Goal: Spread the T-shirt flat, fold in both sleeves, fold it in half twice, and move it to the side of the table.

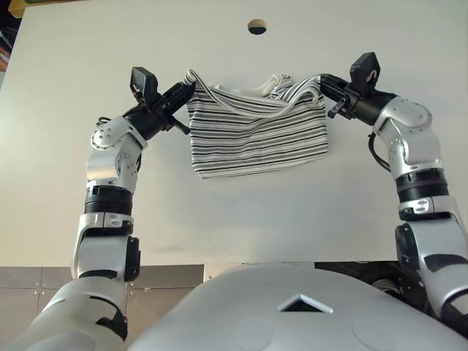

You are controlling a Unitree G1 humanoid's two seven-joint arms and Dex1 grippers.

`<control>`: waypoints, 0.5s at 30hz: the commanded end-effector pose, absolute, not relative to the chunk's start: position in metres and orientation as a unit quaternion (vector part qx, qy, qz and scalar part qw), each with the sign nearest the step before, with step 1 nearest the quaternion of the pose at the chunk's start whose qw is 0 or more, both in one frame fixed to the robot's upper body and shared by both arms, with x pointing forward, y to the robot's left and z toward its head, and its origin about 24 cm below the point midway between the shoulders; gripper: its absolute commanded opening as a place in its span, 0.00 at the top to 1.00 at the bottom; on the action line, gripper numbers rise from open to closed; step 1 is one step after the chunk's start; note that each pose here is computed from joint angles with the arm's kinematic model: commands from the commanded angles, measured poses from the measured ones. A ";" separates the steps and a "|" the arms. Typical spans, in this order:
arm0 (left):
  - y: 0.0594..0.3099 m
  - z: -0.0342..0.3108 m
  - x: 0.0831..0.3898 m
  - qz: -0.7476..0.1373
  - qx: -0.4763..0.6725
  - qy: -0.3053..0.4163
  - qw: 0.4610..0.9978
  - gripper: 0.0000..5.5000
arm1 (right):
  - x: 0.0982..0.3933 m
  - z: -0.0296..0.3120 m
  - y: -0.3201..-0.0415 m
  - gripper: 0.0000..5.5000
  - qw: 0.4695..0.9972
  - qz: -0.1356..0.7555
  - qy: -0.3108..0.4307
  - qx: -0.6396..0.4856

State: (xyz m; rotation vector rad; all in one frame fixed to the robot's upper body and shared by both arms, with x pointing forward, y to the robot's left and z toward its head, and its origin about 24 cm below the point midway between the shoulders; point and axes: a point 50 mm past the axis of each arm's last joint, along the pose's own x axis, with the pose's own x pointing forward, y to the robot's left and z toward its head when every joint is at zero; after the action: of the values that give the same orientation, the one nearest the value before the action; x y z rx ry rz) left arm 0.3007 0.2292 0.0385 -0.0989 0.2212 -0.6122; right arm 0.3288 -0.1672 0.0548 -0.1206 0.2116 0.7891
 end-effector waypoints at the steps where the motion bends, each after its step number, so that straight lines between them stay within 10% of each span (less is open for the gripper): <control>1: 0.232 0.037 0.312 -0.281 -0.038 0.121 0.951 0.98 | 0.340 0.054 -0.159 0.98 0.919 0.377 0.107 -0.052; 15: 0.246 0.021 0.328 -0.169 -0.142 0.191 0.956 0.89 | 0.373 0.044 -0.156 0.80 0.957 0.216 0.170 0.094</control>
State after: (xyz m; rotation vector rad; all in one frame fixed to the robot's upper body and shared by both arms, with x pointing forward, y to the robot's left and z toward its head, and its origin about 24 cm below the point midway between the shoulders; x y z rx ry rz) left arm 0.3193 0.2471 0.0134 -0.2040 0.3939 -0.3656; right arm 0.3635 -0.1582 0.0343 0.1149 0.3541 0.5019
